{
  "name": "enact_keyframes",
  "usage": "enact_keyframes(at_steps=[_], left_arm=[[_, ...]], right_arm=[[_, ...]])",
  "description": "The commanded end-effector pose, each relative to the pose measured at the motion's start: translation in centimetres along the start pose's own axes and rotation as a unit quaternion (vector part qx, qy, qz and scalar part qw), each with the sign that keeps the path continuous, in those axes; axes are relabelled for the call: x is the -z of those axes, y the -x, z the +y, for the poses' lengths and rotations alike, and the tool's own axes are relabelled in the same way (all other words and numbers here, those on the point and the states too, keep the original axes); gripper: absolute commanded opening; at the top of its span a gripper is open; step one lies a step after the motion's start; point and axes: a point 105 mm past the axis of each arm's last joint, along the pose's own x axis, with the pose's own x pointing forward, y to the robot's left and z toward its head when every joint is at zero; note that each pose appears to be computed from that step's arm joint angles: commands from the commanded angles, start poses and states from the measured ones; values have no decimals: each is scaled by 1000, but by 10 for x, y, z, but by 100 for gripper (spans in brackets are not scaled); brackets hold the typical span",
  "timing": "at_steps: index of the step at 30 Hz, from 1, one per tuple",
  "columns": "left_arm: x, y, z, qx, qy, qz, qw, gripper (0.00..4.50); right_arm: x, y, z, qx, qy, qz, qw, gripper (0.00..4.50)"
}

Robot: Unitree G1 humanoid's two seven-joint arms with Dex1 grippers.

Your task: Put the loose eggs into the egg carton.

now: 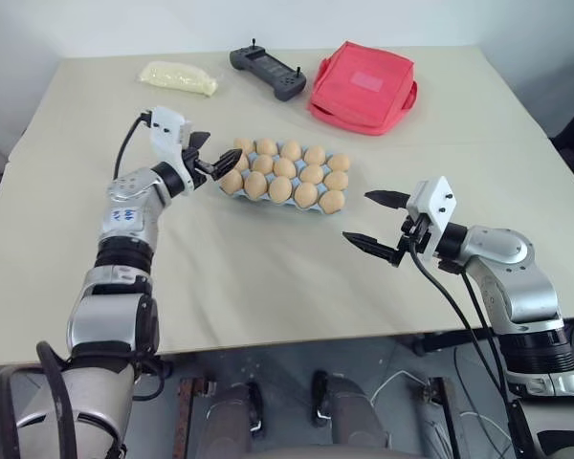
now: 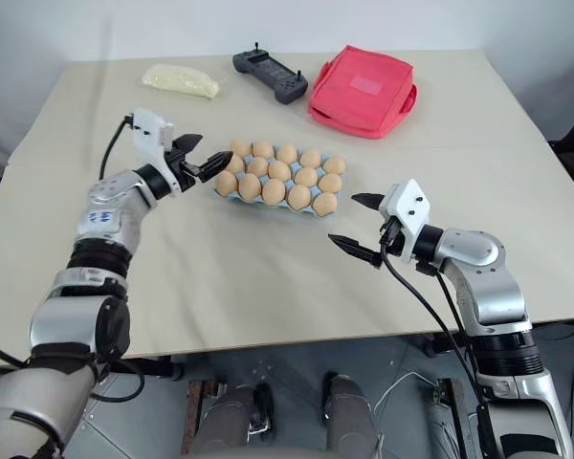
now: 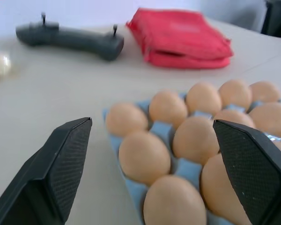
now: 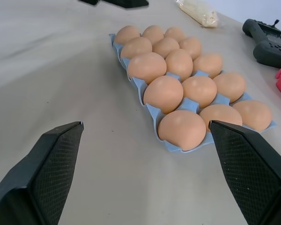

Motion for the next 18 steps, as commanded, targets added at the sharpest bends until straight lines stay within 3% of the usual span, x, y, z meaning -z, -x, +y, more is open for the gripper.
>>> enact_keyframes(at_steps=[1,10,18], left_arm=[[-17,28,-6,31,-36,-23,999,441],[7,118,-18,26,-44,55,997,441],[6,152,-22,-4,6,36,999,441]], right_arm=[[-12,9,-7,12,20,-13,1000,450],[-8,13,-8,0,19,1,1000,450],[-5,12,-4,-25,21,10,999,450]])
